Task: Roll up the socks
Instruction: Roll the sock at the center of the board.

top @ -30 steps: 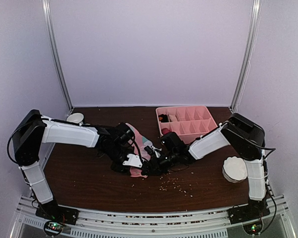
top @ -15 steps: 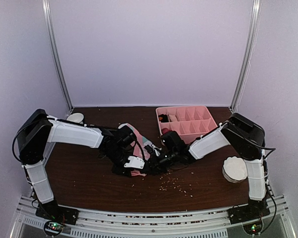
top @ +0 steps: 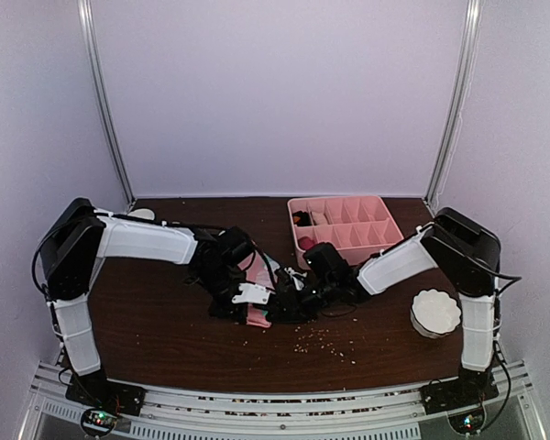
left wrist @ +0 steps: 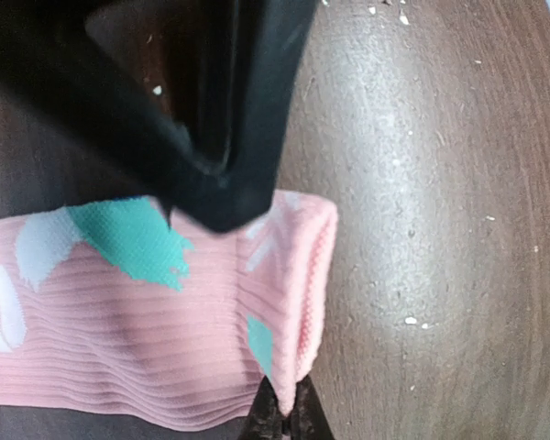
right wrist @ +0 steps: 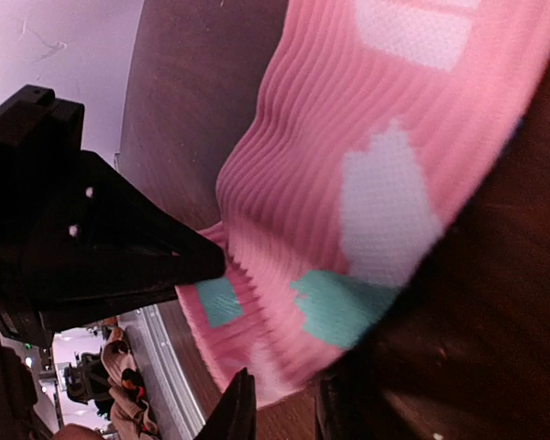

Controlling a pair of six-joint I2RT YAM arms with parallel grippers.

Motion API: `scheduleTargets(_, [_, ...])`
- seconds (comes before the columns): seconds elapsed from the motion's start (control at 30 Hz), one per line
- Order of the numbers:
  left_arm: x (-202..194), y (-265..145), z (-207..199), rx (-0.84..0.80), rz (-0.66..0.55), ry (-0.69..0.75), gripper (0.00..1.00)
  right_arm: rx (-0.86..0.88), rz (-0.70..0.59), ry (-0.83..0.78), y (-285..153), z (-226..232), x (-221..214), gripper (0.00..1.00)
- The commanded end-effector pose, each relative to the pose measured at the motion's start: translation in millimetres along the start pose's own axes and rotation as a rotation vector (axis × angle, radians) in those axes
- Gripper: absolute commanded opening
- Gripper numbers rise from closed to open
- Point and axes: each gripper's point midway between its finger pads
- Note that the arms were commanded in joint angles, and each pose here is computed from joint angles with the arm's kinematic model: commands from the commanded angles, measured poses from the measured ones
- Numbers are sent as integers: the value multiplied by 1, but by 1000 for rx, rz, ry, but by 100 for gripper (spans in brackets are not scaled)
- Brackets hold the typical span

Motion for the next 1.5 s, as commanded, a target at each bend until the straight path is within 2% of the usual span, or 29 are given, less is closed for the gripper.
scheduleTargets(0.0, [1, -2, -7, -106, -54, -86, 0, -70, -98, -168, -26, 2, 10, 36])
scheduleTargets(0.07, [4, -5, -7, -135, -83, -112, 0, -98, -134, -228, -35, 3, 12, 48])
scheduleTargets(0.1, [5, -7, -6, -148, -96, -126, 0, -115, -155, -256, -40, 4, 12, 60])
scheduleTargets(0.13, [6, -9, -5, -159, -109, -140, 0, -151, -171, -284, -45, 0, 14, 95])
scheduleTargets(0.17, [7, -11, -4, -173, -121, -152, 0, -192, -189, -318, -52, 1, 16, 100])
scheduleTargets(0.27, [8, -17, -1, -203, -158, -188, 0, -297, -268, -420, -76, 1, 23, 100])
scheduleTargets(0.37, [8, -20, 1, -227, -184, -216, 0, -396, -497, -464, -121, 4, 41, 100])
scheduleTargets(0.43, [9, -22, 1, -245, -196, -229, 0, -454, -752, -346, -168, -2, 61, 100])
scheduleTargets(0.47, [9, -22, 2, -249, -199, -232, 0, -457, -839, -255, -190, -7, 69, 99])
scheduleTargets(0.53, [10, -23, 2, -262, -201, -236, 0, -338, -916, -108, -217, -18, 81, 100])
scheduleTargets(0.6, [11, -24, 2, -277, -206, -245, 0, -61, -863, -177, -212, 4, 77, 100])
scheduleTargets(0.67, [11, -25, 3, -290, -222, -259, 0, 30, -803, -311, -199, 19, 62, 100])
scheduleTargets(0.77, [12, -29, 6, -304, -243, -279, 0, -84, -692, -493, -169, 12, 43, 100])
scheduleTargets(0.87, [15, -32, 6, -331, -259, -293, 0, -169, -640, -666, -149, 9, 22, 100])
scheduleTargets(1.0, [21, -38, 5, -384, -296, -325, 0, -153, -594, -875, -129, 27, -3, 99])
scheduleTargets(1.17, [24, -43, 2, -429, -327, -340, 0, -165, -494, -1059, -91, 46, -26, 79])
scheduleTargets(1.47, [23, -45, -3, -473, -341, -340, 8, -227, -399, -1204, -43, 61, -18, 58])
Point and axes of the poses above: each gripper's point midway between its finger pads, its own y axis out along the fingers, its own z axis along the line the jaws close on, x = y × z, and after that the axes turned 15 degrees about y, right-handed
